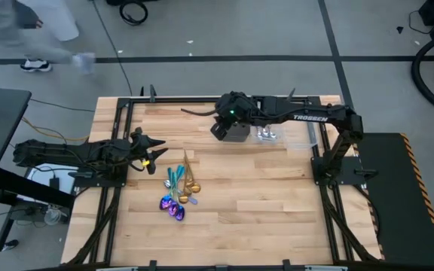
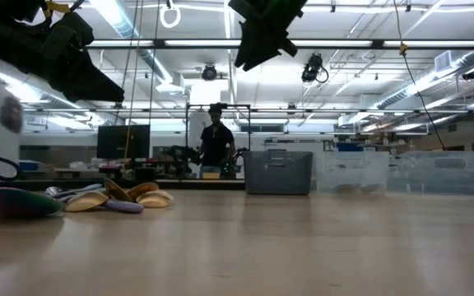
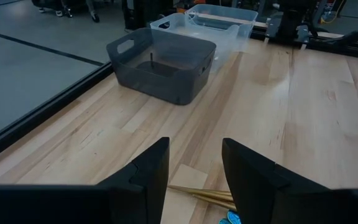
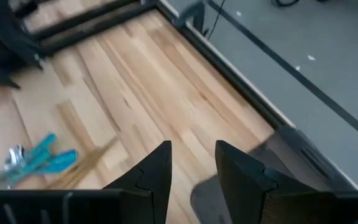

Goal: Sort silverware by color (type)

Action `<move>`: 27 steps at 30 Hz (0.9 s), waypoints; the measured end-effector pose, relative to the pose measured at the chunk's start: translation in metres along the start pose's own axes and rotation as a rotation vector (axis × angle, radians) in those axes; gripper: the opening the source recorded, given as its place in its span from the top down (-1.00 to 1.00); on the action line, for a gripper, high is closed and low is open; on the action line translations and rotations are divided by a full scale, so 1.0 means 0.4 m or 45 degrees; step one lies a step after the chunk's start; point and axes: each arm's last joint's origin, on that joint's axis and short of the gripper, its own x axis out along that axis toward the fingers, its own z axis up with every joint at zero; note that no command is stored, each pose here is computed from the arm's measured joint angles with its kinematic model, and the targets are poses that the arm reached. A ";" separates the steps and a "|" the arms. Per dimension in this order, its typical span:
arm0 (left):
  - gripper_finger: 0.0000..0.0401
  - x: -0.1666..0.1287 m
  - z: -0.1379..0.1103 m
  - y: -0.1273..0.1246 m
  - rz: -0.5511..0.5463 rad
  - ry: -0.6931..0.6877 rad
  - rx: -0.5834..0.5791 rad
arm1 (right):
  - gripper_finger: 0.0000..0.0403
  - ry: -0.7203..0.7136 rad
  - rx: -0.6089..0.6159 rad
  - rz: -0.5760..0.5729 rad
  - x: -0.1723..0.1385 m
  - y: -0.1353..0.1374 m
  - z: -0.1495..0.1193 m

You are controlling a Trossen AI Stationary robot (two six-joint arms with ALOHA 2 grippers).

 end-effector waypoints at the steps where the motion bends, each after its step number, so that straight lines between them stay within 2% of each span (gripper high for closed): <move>1: 0.22 0.000 0.000 0.000 0.000 0.000 0.000 | 0.34 -0.012 -0.001 0.016 0.002 0.005 0.002; 14: 0.22 0.000 0.000 0.000 0.000 -0.001 0.000 | 0.33 -0.095 -0.009 0.189 -0.003 0.066 0.006; 27: 0.22 0.000 0.001 0.000 -0.001 -0.007 -0.003 | 0.33 -0.227 -0.056 0.327 -0.009 0.164 -0.002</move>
